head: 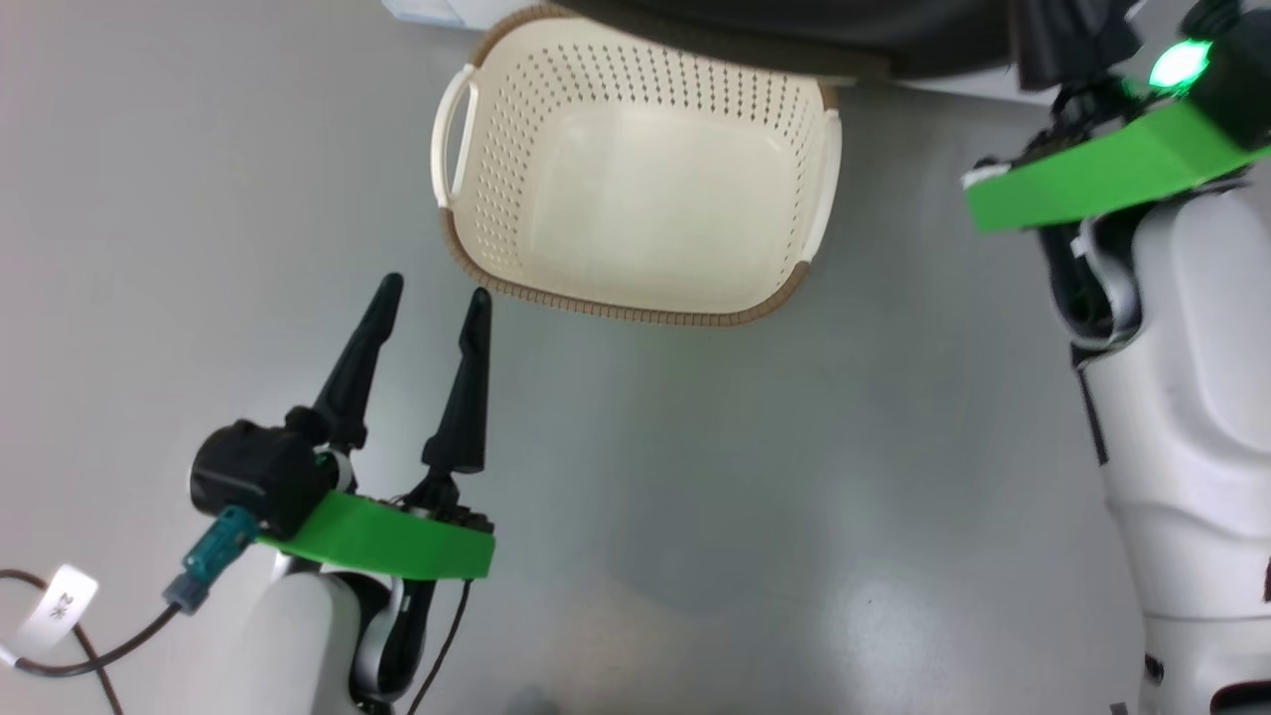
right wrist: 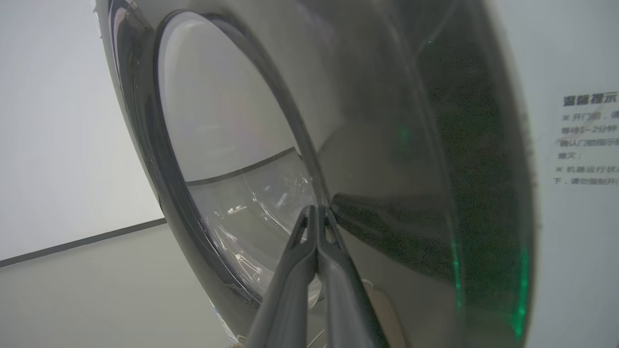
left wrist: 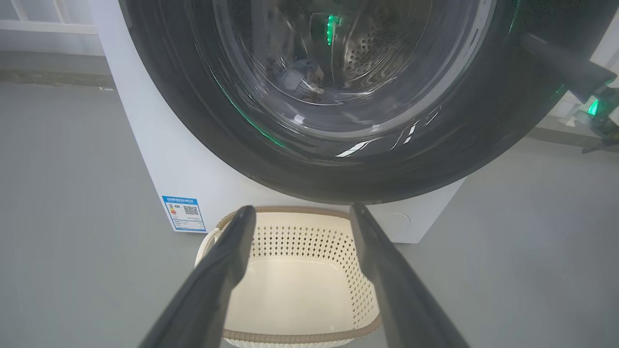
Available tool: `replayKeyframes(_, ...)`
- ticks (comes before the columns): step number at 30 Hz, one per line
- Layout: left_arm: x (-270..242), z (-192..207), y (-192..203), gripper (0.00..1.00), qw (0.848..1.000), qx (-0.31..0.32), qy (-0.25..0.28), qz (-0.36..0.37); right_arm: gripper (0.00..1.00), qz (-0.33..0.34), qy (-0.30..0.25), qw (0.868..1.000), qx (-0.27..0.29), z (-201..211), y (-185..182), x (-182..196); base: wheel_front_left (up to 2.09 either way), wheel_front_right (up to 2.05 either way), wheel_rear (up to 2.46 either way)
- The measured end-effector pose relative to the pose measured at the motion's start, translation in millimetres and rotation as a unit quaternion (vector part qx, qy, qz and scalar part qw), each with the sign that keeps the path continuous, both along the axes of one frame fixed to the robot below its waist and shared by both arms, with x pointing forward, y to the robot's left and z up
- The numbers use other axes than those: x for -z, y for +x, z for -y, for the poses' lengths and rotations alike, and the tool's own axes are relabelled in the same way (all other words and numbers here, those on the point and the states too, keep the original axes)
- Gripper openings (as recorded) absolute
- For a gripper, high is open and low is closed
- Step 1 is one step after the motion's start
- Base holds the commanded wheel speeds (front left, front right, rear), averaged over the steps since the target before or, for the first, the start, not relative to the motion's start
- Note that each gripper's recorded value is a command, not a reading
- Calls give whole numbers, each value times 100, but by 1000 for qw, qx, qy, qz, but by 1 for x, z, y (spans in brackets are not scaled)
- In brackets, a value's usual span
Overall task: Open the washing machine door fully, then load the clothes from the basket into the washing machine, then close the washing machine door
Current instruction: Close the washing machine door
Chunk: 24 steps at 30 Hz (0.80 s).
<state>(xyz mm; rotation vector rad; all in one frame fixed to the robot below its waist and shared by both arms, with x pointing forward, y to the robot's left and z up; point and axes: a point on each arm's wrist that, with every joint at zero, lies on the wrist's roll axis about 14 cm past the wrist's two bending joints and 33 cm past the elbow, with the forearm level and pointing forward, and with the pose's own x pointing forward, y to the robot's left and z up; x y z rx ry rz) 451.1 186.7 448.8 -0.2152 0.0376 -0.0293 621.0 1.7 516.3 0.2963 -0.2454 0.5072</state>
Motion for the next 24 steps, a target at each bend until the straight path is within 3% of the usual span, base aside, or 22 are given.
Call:
replayKeyframes(8,11,10,18,100,1000,21,-2,-5,0,3,26,999,47,23,44,9,0,0,0)
replayKeyframes(24,25,12,22,100,999,25,0,-22,0,11,29,999,37,10,73,9,0,0,0)
